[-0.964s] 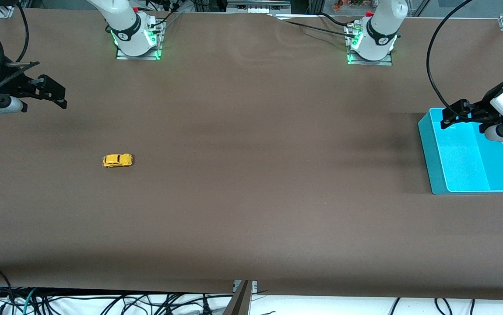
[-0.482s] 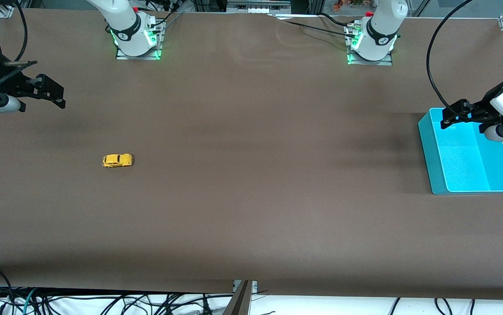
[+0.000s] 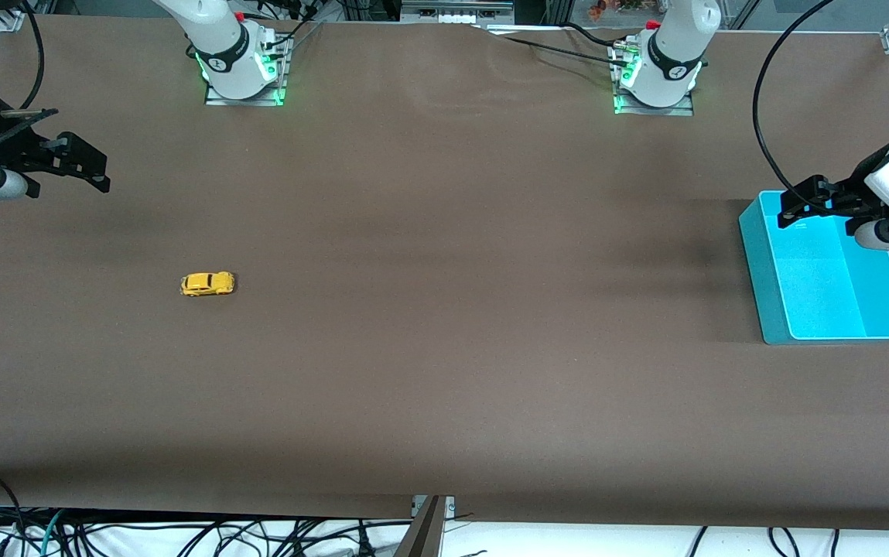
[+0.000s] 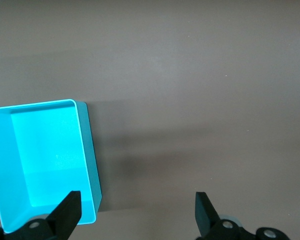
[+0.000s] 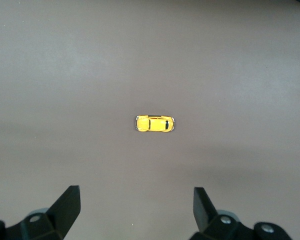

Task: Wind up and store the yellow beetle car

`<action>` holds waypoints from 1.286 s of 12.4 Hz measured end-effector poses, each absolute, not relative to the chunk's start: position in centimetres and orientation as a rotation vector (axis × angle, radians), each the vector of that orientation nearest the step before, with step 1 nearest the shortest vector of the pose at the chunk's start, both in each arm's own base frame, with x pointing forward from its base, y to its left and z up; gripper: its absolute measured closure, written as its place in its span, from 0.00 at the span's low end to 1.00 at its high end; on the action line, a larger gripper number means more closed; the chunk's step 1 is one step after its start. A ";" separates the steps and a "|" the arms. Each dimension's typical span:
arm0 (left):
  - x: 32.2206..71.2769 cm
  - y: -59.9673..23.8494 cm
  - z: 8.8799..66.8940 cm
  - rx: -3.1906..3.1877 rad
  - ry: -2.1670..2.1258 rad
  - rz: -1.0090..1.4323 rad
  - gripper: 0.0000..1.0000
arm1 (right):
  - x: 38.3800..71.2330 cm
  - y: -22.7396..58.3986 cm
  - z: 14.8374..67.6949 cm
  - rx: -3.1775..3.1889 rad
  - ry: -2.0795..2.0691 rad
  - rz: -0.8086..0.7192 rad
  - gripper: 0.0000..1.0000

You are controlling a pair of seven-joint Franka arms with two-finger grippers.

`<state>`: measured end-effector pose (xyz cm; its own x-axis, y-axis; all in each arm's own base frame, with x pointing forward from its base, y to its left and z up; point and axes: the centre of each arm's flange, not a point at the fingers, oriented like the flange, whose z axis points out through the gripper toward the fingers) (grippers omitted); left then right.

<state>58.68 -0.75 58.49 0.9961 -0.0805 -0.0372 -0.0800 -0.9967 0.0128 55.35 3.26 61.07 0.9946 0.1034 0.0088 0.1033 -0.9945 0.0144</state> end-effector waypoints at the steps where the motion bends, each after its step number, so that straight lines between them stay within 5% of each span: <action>1: 58.7 -0.8 58.5 3.127 -0.127 -0.059 0.00 | 55.3 3.3 61.1 3.123 0.162 0.014 0.00; 16: 58.7 -0.9 58.5 3.127 -0.130 -0.059 0.00 | 55.3 2.9 61.0 3.124 0.152 0.003 0.00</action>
<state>58.67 -0.91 58.51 0.9958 -0.0833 -0.0369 -0.0829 -0.9965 0.0130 55.26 2.89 61.05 0.9953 0.0969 0.0010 0.0968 -0.9952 0.0140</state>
